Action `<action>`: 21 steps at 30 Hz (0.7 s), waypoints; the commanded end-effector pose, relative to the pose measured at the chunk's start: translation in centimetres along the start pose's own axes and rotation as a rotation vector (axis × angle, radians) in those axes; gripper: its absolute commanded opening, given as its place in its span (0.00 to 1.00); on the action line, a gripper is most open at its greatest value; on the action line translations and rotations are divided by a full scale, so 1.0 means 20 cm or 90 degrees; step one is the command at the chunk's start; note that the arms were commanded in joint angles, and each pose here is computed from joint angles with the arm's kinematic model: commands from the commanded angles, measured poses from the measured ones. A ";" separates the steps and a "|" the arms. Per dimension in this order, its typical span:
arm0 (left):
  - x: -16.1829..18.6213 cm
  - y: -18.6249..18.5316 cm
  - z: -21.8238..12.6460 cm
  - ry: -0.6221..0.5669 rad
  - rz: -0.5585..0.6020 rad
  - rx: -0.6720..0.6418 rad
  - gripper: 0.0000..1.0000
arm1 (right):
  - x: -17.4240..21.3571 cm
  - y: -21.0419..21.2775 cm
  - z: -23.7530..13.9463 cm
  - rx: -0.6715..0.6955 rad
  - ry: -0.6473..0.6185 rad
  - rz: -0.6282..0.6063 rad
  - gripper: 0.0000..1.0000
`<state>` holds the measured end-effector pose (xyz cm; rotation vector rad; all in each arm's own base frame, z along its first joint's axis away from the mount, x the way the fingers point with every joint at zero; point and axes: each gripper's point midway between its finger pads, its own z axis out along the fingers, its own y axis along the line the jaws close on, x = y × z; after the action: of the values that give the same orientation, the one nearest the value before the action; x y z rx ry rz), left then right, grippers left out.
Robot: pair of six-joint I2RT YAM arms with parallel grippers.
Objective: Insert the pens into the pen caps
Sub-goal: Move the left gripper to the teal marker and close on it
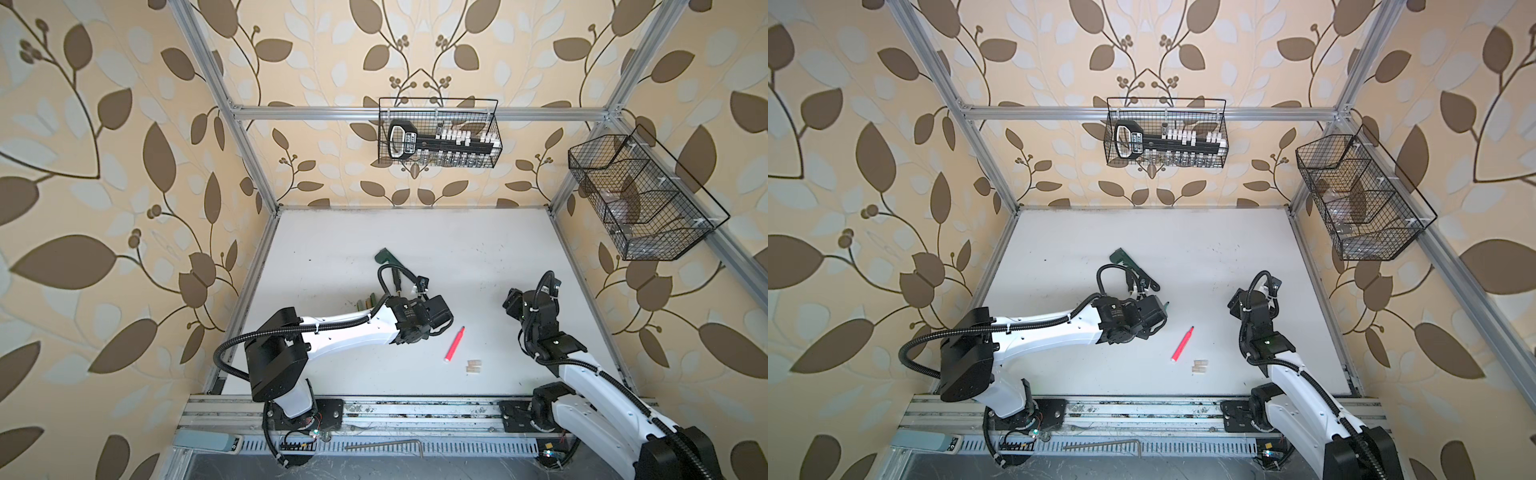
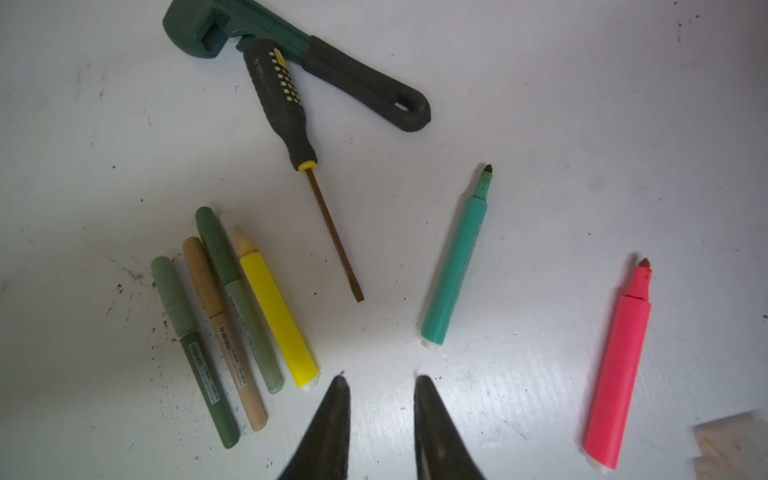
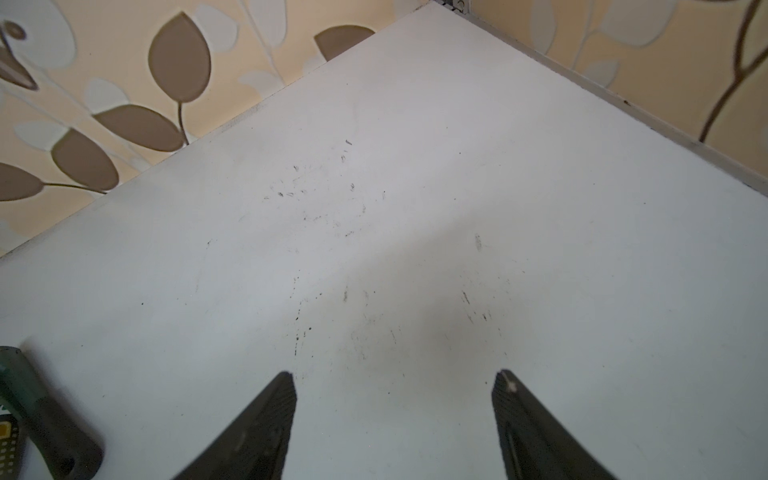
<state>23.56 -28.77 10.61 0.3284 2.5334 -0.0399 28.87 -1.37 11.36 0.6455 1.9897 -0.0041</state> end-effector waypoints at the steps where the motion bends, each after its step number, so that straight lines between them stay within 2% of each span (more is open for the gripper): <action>1: 0.03 -0.10 0.04 0.008 0.046 0.047 0.29 | 0.00 0.01 0.00 -0.010 -0.001 -0.005 0.75; 6: 0.06 -0.16 0.13 0.035 0.067 0.056 0.29 | 0.00 0.01 0.00 -0.012 0.000 -0.004 0.75; 14: 0.07 -0.18 0.27 0.076 0.053 0.074 0.31 | 0.00 0.01 0.00 -0.013 -0.001 -0.004 0.76; 21: 0.08 -0.13 0.37 0.098 0.049 0.046 0.36 | 0.00 0.01 0.00 -0.014 0.000 -0.004 0.76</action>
<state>24.71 -30.85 2.74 0.4654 2.6923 -0.0600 28.96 -1.23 11.40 0.6391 1.9909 0.0094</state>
